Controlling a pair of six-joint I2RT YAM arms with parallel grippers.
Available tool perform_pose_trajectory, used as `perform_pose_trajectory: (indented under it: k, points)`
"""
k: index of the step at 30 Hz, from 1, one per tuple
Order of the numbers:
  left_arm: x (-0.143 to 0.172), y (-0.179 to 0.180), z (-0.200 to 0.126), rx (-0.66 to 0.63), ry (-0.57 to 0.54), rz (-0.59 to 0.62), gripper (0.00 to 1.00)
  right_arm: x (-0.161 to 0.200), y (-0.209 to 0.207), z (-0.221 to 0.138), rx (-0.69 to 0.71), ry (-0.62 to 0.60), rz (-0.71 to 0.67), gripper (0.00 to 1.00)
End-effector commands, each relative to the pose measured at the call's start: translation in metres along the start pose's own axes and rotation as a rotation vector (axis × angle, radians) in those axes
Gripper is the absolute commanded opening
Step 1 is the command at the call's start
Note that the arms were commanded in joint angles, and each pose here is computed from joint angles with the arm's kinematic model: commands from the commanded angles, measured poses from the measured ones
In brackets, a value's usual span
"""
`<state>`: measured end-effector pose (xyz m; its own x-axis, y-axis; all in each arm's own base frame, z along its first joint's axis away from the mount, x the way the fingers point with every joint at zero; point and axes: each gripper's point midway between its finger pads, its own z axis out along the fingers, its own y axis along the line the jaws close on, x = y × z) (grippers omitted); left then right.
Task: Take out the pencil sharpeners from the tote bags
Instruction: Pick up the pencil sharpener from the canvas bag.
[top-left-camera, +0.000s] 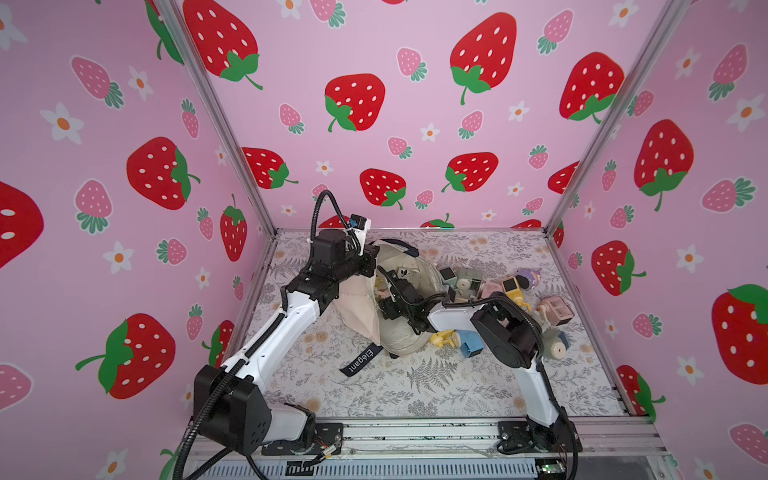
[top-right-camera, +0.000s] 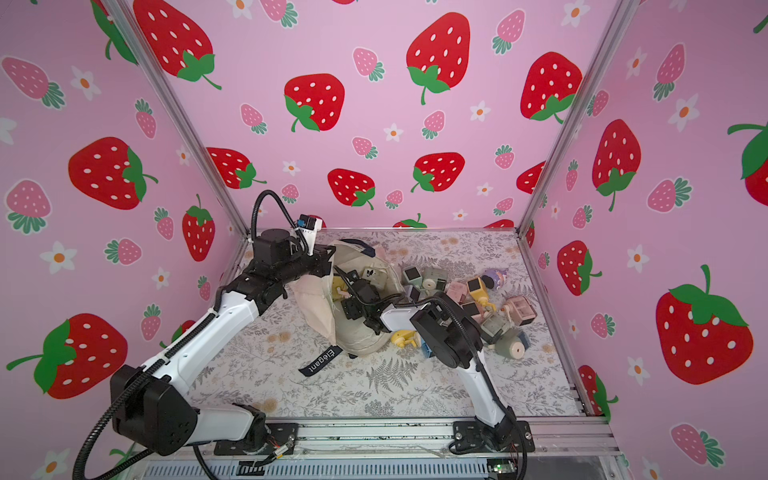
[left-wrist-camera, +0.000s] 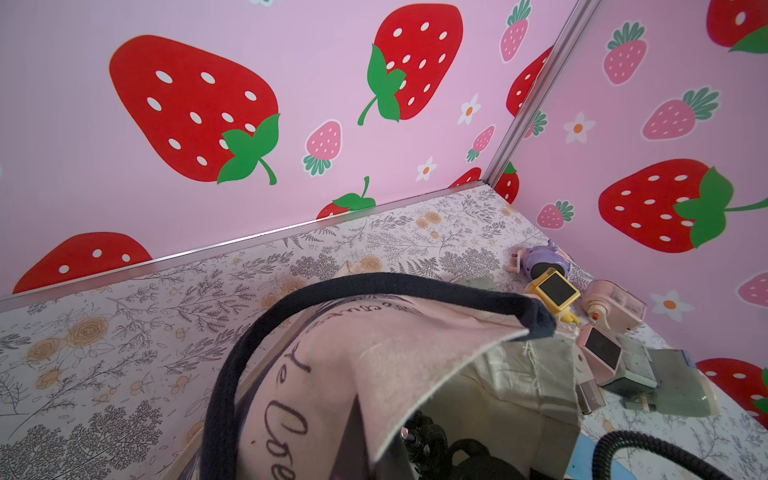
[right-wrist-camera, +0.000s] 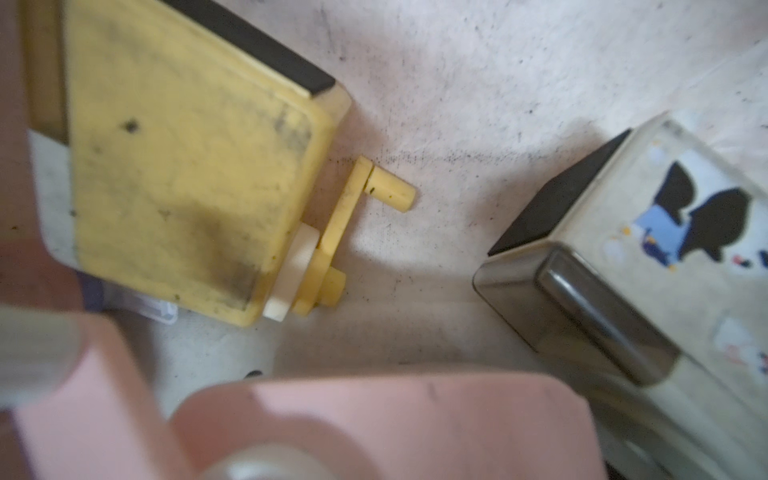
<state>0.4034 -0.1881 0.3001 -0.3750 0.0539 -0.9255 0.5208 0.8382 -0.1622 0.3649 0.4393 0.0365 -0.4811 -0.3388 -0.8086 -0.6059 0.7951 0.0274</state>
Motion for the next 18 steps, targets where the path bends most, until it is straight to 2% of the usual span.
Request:
perform_pose_trajectory:
  k: [1, 14, 18]
  points:
    - [-0.035, -0.009, -0.006, 0.024, -0.086, 0.042, 0.00, -0.006, 0.000, -0.008, -0.006, -0.015, 0.011, 0.68]
    - [-0.035, -0.010, -0.006, 0.026, -0.087, 0.045, 0.01, -0.008, 0.000, -0.013, -0.012, -0.020, 0.002, 0.66]
    - [-0.035, -0.011, -0.006, 0.026, -0.087, 0.046, 0.01, -0.010, -0.007, -0.024, 0.016, -0.022, -0.029, 0.61]
